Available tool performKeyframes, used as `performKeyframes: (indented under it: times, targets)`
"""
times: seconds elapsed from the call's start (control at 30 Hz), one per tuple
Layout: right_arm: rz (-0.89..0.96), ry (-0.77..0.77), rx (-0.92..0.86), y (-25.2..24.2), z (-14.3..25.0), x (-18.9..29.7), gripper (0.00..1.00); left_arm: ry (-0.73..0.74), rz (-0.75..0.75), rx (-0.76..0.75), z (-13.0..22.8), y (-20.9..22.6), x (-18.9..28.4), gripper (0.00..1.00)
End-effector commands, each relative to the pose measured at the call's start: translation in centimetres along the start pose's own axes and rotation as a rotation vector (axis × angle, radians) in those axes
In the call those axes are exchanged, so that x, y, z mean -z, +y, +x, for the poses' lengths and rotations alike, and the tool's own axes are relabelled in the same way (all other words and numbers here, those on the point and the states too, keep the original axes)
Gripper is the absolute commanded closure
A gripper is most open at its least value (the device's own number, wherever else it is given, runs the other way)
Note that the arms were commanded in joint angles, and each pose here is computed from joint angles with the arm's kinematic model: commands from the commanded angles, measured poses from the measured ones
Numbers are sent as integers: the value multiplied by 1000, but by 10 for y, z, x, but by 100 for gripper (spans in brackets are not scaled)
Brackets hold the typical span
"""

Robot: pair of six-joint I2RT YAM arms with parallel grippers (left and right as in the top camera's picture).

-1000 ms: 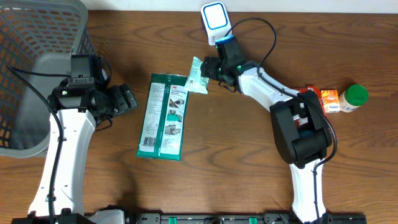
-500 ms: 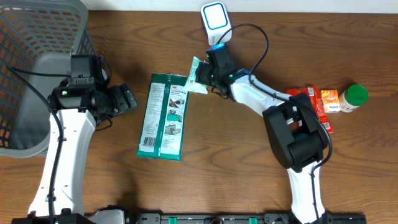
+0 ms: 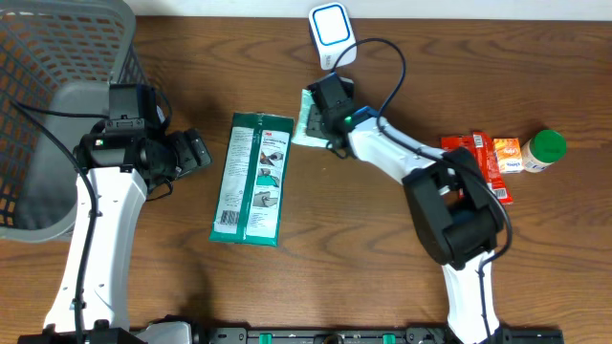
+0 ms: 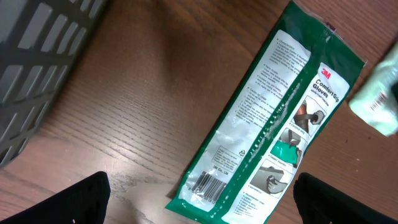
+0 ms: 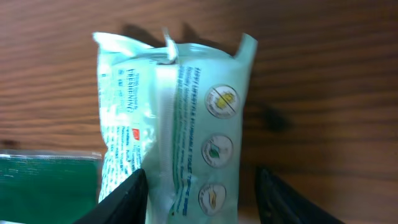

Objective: Scan the item barcode

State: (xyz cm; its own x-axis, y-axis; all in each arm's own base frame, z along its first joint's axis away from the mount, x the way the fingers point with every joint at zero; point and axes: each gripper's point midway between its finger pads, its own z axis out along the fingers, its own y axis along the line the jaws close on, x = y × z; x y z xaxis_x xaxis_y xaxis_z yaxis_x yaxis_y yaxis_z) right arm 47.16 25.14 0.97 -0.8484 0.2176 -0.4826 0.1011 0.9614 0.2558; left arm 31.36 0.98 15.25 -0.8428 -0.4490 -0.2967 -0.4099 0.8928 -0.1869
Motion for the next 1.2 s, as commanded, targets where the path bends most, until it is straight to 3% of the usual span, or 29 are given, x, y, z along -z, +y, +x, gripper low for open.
performKeyframes:
  times: [0.0, 0.23, 0.47, 0.77, 0.9, 1.07, 1.17]
  targets:
    - [76, 20, 62, -33, -5, 15, 50, -8, -8, -3, -1, 2, 2, 5]
    - [85, 65, 94, -39, -3, 34, 43, -8, -8, -3, -1, 2, 2, 5]
    - [-161, 26, 278, -2, -23, 34, 35, -8, -8, -3, -1, 2, 2, 5]
    - [-127, 33, 580, -7, -9, 19, 26, -8, -8, -3, -1, 2, 2, 5]
    - [-5, -11, 584, -22, -19, 13, 19, -8, -8, -3, -1, 2, 2, 5]
    - [-168, 31, 542, -4, -10, 13, 20, -8, -8, -3, -1, 2, 2, 5]
    - [-167, 53, 516, -5, -5, 13, 23, -8, -8, -3, -1, 2, 2, 5]
